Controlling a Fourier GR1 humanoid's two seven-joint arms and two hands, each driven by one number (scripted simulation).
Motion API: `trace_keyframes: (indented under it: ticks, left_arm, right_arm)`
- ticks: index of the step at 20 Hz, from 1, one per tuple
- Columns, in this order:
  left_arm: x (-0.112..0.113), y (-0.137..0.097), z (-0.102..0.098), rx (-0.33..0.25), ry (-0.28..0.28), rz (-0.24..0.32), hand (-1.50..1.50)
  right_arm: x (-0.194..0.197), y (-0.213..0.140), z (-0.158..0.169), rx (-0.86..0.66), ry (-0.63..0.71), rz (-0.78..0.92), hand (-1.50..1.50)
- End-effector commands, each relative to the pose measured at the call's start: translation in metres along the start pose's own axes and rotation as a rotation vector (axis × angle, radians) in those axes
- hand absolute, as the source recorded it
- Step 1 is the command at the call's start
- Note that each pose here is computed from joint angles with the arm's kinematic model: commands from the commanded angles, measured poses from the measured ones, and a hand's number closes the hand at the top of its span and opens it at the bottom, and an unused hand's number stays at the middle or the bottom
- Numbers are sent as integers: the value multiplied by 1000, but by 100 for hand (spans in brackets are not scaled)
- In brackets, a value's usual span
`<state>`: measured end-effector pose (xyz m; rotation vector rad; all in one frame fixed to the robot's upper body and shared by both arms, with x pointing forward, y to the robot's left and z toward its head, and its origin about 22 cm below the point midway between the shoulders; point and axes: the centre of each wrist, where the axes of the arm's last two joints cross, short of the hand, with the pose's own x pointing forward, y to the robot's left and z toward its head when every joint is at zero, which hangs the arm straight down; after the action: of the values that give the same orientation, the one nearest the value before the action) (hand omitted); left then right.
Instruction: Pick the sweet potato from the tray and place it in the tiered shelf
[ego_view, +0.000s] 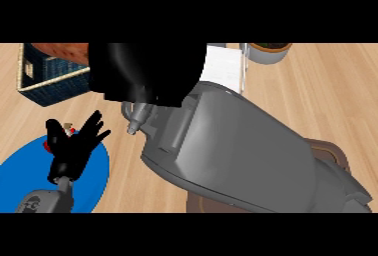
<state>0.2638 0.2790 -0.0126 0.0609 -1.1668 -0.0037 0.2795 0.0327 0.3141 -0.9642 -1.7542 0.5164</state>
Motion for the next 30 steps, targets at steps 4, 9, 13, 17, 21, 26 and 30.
trace_keyframes:
  ticks: [4, 9, 13, 17, 21, 26, 30]
  left_arm:
    - [-12, -1, -1, 15, 60, 1, 0]
    - [-7, -3, 0, 23, 57, 8, 0]
    - [-8, 12, 1, 46, 63, 14, 0]
    - [-7, 8, 5, 21, 43, 16, 0]
    - [-4, 13, 3, 44, 42, 7, 0]
    - [-15, 11, 0, 30, 42, 15, 0]
    - [-24, 17, 1, 14, 60, 1, 0]
  right_arm:
    - [45, -23, -38, -21, 227, 21, 150]
    - [43, -22, -73, 69, 214, 51, 150]
    - [31, -8, -85, 109, 195, 86, 150]
    - [33, -7, -104, 97, 206, 105, 150]
    - [0, 24, -116, 71, 196, 113, 150]
    - [7, 23, -122, 64, 210, 136, 150]
    - [-18, 31, -132, 50, 190, 112, 150]
